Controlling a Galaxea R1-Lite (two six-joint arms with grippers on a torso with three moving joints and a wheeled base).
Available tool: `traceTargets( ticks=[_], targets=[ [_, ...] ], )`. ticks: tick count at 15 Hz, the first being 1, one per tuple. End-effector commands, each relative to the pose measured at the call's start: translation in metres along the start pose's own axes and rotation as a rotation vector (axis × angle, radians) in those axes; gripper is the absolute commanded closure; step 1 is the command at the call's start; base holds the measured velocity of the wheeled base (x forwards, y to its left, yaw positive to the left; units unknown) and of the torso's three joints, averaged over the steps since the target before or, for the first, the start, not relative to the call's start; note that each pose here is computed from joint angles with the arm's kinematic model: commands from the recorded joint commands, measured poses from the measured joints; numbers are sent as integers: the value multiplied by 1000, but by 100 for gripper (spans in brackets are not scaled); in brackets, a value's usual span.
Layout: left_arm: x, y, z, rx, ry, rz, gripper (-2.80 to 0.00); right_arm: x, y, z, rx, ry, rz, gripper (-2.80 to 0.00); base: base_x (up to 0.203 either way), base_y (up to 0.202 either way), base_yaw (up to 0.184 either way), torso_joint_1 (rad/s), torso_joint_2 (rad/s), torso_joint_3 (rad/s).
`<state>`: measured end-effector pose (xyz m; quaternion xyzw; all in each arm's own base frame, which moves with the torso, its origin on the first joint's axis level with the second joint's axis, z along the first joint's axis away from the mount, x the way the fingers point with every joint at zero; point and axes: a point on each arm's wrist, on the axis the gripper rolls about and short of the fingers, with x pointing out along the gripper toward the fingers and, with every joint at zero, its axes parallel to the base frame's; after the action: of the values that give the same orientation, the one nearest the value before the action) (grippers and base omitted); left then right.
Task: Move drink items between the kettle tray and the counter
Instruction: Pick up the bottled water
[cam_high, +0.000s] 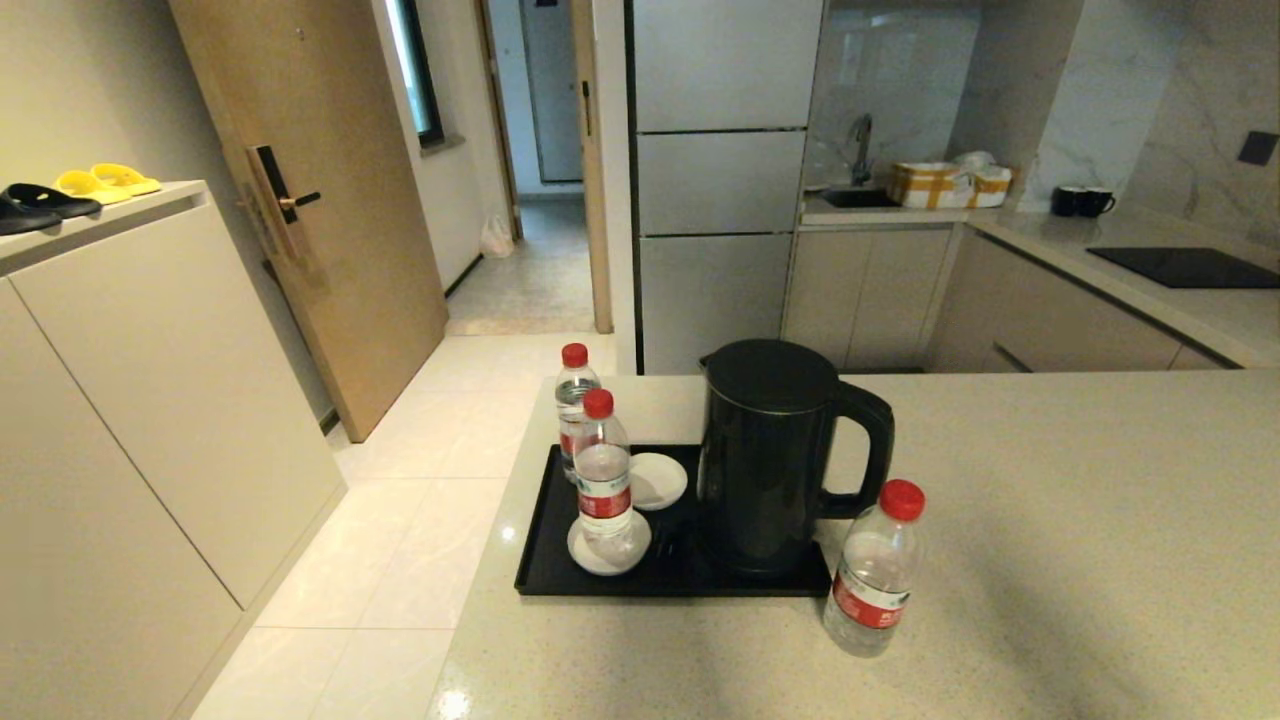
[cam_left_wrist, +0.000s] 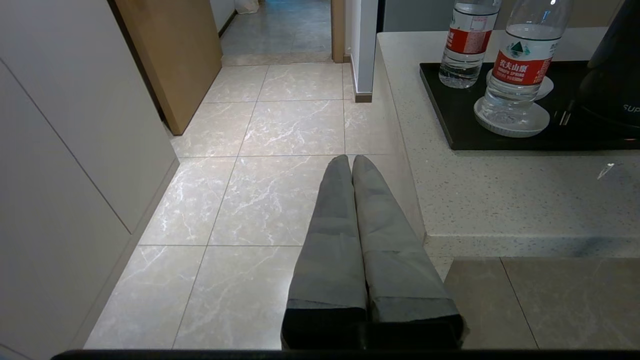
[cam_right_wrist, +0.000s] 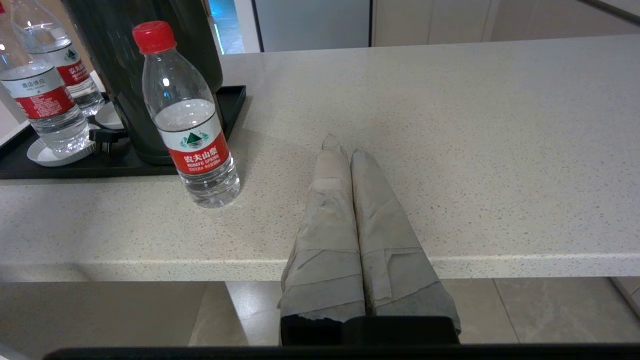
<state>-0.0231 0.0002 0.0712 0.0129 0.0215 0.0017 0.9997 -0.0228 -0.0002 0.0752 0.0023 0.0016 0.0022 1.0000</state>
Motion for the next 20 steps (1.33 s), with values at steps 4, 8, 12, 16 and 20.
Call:
traceTargets(
  ticks=[4,8,12,16,20],
  targets=[
    [0,0,0,0,2,1,0,0,0,0,0,3,0,0,0,0,0,0,0,0],
    [0,0,0,0,2,1,0,0,0,0,0,3,0,0,0,0,0,0,0,0],
    [0,0,0,0,0,1,0,0,0,0,0,3,0,0,0,0,0,0,0,0],
    [0,0,1,24,5,-1,0,0,0,0,0,3,0,0,0,0,0,0,0,0],
    [-5,0,15,131,17,-22,0,0,0,0,0,3,0,0,0,0,0,0,0,0]
  ],
)
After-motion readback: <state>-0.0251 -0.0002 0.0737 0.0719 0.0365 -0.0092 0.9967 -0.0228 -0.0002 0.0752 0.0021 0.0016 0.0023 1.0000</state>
